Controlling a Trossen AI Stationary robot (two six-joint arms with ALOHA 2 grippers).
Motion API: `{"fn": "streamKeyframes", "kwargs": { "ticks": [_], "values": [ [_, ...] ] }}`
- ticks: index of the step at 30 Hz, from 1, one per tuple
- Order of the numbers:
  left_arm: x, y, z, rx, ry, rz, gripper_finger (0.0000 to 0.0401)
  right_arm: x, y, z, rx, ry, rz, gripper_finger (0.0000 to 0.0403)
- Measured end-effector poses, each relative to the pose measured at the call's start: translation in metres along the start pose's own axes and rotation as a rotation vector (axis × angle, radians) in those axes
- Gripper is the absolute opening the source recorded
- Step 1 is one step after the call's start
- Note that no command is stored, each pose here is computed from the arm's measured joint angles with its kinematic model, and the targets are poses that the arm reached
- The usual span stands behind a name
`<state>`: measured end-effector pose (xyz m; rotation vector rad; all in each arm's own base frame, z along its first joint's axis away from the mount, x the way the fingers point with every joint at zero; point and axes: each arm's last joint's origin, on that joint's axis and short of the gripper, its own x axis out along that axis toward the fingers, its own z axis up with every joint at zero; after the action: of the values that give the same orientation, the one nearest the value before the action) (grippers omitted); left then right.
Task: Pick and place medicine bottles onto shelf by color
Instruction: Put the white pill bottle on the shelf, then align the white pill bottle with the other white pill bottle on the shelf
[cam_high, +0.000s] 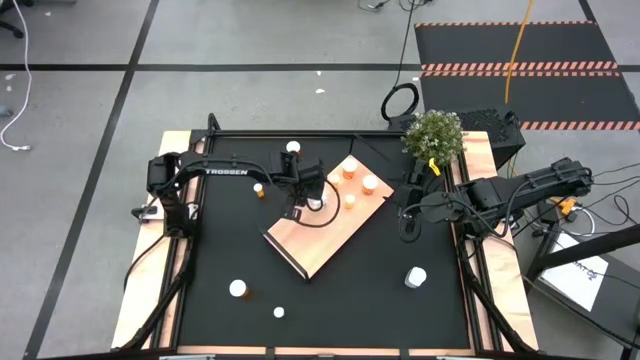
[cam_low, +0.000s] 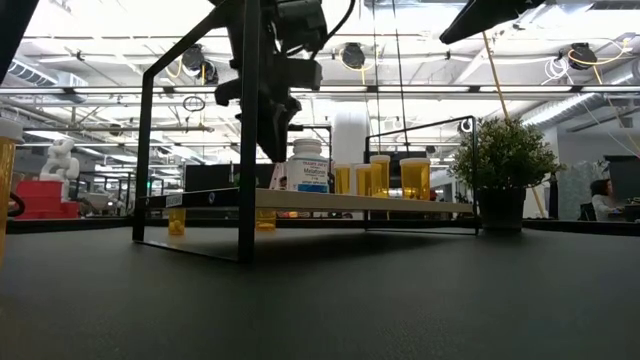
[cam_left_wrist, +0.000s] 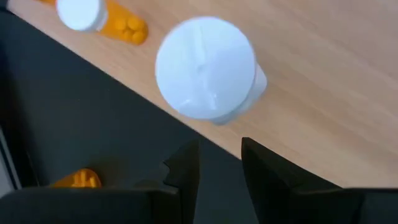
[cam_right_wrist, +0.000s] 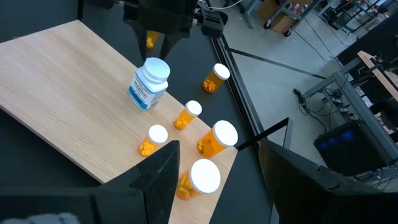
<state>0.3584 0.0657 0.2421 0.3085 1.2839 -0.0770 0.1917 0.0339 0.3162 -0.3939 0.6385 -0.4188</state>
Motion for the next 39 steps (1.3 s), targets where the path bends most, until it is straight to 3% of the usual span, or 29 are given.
{"fn": "streamKeyframes", "kwargs": {
  "ticks": [10, 22, 27, 33, 39],
  "values": [
    [0.001, 0.001, 0.003, 0.049, -0.064, -0.037, 0.012, 0.0, 0.0, 0.0, 0.0, 0.0, 0.0, 0.0215],
    [0.001, -0.005, 0.003, 0.071, -0.042, -0.056, 0.012, 0.0, 0.0, 0.0, 0.001, 0.0, 0.0, 0.0215],
    [-0.025, -0.01, -0.002, 0.044, -0.031, -0.06, 0.012, 0.0, 0.0, -0.001, 0.022, 0.004, 0.007, 0.0215],
    [-0.074, -0.021, -0.012, -0.036, -0.117, -0.028, 0.012, -0.002, 0.009, -0.001, 0.153, 0.015, 0.216, 0.0215],
    [-0.106, -0.044, -0.008, -0.02, -0.286, 0.048, 0.0119, -0.011, 0.028, -0.01, 0.266, 0.129, 0.347, 0.0215]
  ]
}}
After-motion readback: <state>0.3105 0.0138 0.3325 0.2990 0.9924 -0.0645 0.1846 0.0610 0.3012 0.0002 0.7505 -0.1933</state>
